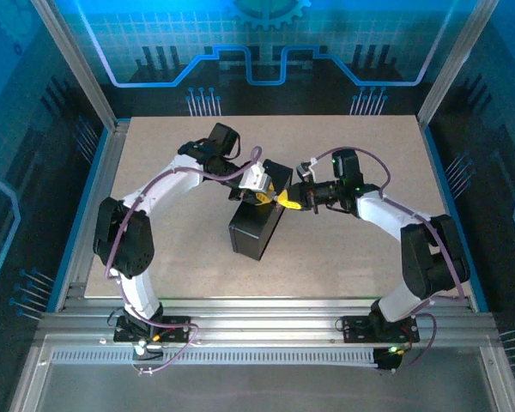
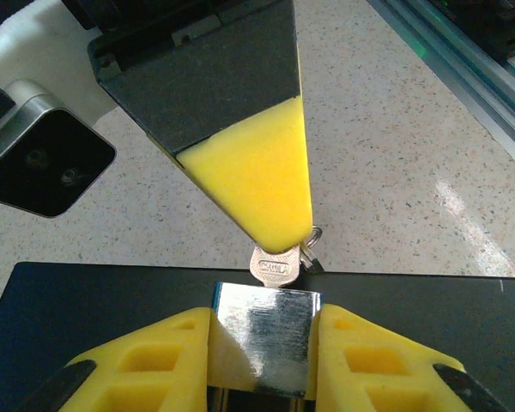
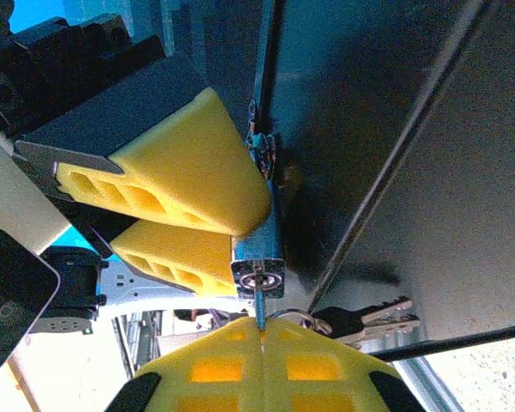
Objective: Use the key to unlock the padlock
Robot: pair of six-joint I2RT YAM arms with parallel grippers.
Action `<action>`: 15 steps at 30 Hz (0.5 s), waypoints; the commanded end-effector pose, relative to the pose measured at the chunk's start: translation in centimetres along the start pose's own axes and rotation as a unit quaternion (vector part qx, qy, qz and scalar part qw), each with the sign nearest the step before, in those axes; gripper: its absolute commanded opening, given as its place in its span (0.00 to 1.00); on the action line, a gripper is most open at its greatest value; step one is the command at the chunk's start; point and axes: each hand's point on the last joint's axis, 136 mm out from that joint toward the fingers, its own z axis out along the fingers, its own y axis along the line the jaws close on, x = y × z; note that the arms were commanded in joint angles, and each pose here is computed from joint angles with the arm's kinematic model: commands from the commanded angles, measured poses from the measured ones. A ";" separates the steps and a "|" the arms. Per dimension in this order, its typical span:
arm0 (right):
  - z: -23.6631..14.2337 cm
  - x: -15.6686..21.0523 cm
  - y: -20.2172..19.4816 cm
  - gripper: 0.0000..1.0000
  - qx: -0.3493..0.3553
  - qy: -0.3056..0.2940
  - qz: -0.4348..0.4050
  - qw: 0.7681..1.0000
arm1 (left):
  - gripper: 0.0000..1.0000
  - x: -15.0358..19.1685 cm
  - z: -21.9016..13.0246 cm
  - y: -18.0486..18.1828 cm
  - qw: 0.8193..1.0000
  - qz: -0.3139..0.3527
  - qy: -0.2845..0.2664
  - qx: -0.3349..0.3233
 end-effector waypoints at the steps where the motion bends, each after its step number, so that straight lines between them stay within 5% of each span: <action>1: 1.0 -0.5 1.2 0.00 0.003 -0.001 -0.037 0.999 | 0.06 -4.2 0.0 -0.1 0.997 0.024 -0.075 0.013; 8: -1.8 -0.2 -0.4 0.31 0.030 -0.026 -0.032 0.999 | 0.06 -2.8 -0.1 0.0 0.998 -0.003 -0.061 0.014; 15: -5.1 0.7 0.7 0.41 0.067 -0.052 -0.127 0.988 | 0.07 -2.5 -0.5 -0.5 0.997 -0.034 -0.052 0.039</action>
